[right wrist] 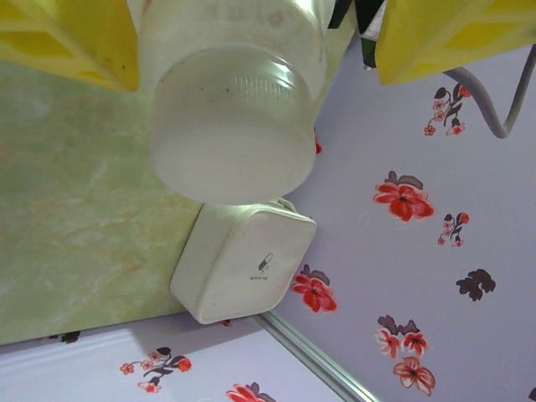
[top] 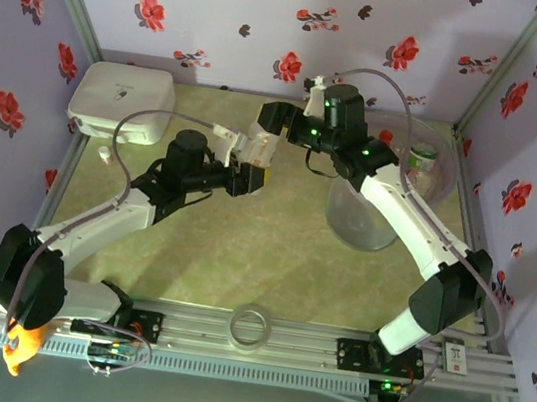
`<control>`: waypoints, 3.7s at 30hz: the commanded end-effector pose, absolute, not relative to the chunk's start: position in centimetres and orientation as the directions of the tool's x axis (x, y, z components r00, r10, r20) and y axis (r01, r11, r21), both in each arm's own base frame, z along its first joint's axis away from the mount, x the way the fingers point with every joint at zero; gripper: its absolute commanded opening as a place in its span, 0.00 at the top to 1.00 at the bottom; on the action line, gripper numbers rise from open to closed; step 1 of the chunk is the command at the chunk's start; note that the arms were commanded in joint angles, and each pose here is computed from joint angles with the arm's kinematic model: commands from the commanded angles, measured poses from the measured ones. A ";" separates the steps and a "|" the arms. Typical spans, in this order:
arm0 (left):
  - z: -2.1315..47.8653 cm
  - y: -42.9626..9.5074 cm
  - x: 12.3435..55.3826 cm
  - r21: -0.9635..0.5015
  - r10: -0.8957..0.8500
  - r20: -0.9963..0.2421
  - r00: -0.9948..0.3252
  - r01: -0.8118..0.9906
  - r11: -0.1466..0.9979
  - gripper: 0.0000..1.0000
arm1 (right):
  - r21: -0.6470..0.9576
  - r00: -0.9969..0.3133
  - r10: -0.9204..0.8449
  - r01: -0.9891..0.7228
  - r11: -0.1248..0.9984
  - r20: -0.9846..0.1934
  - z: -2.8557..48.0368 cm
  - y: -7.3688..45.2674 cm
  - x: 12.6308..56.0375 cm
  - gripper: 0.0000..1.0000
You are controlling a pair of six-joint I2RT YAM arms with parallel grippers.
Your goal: Put the plastic bottles in the bin
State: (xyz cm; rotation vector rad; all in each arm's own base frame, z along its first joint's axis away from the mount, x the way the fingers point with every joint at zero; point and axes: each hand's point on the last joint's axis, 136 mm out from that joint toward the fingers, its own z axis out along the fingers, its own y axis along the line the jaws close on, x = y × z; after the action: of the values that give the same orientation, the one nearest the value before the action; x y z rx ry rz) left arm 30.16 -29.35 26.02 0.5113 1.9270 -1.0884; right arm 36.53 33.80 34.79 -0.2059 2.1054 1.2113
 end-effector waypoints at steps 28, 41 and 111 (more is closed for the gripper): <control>35.6 -29.1 27.6 -0.414 -0.180 -0.910 -0.373 0.804 0.427 0.00 | 0.519 -0.505 0.249 -0.508 0.688 -0.826 45.7 25.9 38.5 0.55; 34.8 -35.9 30.7 -0.485 -0.120 -0.871 -0.477 0.794 0.367 0.09 | 0.413 -0.329 0.364 -0.089 0.906 -0.871 49.0 3.9 35.8 0.56; 31.9 -44.9 38.8 -0.548 -0.077 -0.785 -0.615 0.630 0.551 0.82 | 0.569 -0.696 0.540 0.227 0.790 -0.473 30.1 -3.8 36.1 0.55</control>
State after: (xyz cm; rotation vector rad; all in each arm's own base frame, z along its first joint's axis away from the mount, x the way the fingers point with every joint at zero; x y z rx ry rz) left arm 38.29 -46.33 30.26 0.4945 1.9755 -1.1427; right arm 35.78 -6.28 28.23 0.6317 2.3983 0.4633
